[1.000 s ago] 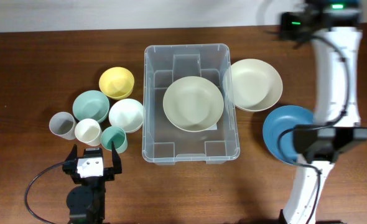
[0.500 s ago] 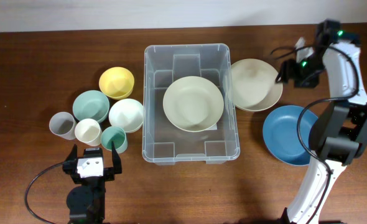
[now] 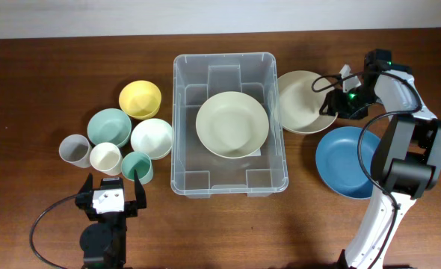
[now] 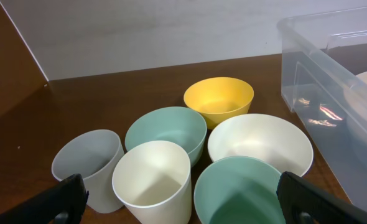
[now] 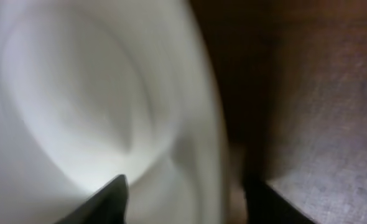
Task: Pack container
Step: 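Release and move the right gripper to the other cream bowl's rim, then lift the second cream bowl and stack it into the bin bowl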
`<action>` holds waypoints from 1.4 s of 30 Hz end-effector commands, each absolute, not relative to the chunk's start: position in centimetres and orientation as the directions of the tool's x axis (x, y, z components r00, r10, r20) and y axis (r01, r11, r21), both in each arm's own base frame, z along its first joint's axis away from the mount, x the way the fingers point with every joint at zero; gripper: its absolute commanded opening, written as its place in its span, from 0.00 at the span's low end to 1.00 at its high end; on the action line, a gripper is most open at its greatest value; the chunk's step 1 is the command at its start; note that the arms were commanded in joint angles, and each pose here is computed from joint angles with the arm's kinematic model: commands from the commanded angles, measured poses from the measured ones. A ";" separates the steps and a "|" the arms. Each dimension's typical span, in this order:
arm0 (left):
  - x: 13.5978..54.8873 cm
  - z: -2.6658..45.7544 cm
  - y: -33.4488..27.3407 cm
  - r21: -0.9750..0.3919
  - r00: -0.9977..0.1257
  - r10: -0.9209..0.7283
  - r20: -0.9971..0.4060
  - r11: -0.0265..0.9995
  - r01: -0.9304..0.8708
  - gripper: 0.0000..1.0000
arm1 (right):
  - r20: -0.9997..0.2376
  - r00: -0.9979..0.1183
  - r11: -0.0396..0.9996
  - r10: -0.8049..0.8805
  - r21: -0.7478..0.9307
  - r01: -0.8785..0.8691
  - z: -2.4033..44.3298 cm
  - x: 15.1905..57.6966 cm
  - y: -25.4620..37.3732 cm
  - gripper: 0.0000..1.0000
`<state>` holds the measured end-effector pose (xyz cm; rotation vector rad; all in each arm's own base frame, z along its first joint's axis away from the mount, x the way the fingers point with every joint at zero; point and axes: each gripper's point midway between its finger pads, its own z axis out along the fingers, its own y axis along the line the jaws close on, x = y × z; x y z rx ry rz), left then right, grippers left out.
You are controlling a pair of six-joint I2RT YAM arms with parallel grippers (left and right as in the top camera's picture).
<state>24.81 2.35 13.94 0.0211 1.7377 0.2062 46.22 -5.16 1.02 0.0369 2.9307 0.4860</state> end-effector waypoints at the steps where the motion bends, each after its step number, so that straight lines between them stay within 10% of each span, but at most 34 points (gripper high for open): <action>1: 24.8 13.7 2.1 0.160 -0.179 0.143 -0.973 0.983 -0.088 0.99 | -0.140 -0.989 0.940 0.053 0.341 0.002 0.0 45.5 -4.6 0.43; 7: 24.8 13.7 2.1 0.160 -0.179 0.143 -0.973 0.983 -0.088 0.99 | -0.166 -0.978 0.937 0.130 0.343 0.066 0.1 46.8 -4.9 0.04; 15: 24.8 13.7 2.1 0.160 -0.179 0.143 -0.973 0.983 -0.088 0.99 | -0.296 -0.927 0.924 0.231 0.364 0.114 4.1 50.7 -7.8 0.04; 28: 24.8 13.7 2.1 0.160 -0.179 0.143 -0.973 0.983 -0.088 0.99 | -0.699 -0.692 0.957 0.179 0.288 -0.043 27.9 56.1 -10.3 0.04; 42: 24.8 13.7 2.1 0.160 -0.179 0.143 -0.973 0.983 -0.088 0.99 | -0.439 -0.837 0.929 -0.328 0.012 -0.370 24.1 49.2 10.4 0.04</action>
